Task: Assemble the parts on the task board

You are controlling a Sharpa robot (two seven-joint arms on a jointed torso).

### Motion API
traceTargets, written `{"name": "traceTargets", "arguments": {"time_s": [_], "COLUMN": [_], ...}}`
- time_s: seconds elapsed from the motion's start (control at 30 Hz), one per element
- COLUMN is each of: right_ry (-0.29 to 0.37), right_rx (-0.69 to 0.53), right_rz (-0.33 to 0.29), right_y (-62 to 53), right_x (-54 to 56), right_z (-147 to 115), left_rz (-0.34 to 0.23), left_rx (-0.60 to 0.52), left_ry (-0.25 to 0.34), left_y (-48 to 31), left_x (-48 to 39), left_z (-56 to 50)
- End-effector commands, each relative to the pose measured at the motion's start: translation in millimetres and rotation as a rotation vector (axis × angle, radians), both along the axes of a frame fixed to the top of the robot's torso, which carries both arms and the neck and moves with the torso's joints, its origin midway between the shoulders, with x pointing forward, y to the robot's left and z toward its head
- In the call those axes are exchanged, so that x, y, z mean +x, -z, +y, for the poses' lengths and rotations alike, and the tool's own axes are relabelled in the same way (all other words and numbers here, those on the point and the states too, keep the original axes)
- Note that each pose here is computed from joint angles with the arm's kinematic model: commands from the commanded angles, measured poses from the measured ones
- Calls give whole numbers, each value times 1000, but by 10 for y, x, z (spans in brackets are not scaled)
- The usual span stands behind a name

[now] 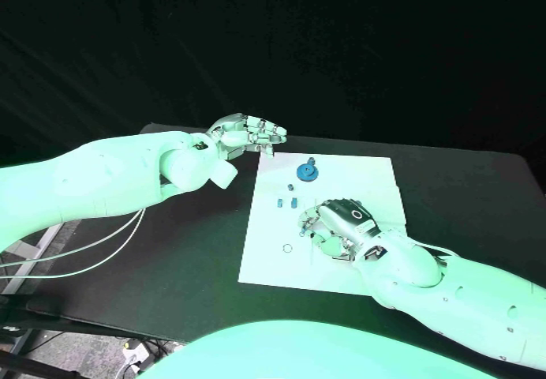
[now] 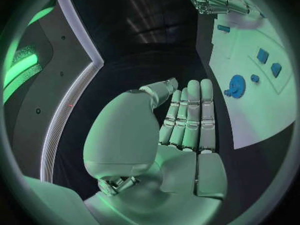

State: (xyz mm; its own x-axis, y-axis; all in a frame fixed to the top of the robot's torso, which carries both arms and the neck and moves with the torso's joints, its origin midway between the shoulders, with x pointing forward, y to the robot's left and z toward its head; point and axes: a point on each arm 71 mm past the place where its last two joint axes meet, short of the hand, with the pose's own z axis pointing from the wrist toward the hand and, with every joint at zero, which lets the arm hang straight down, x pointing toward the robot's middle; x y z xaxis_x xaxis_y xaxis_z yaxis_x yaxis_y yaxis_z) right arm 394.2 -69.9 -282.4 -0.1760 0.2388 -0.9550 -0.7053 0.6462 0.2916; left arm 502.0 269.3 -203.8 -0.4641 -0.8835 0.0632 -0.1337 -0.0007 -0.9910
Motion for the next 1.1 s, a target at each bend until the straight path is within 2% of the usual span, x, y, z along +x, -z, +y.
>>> {"name": "traceTargets", "arguments": {"time_s": [0.03,1.1], "right_ry": [-5,-9], "right_rx": [-2,-12], "right_rz": [2,11], "right_y": [3,15], "right_x": [-11,-22], "right_z": [11,22], "left_rz": [-1,8], "left_rx": [-4,-1], "left_ry": [5,7], "left_y": [-6,1], "left_x": [2,4], "left_z": [-13,4]}}
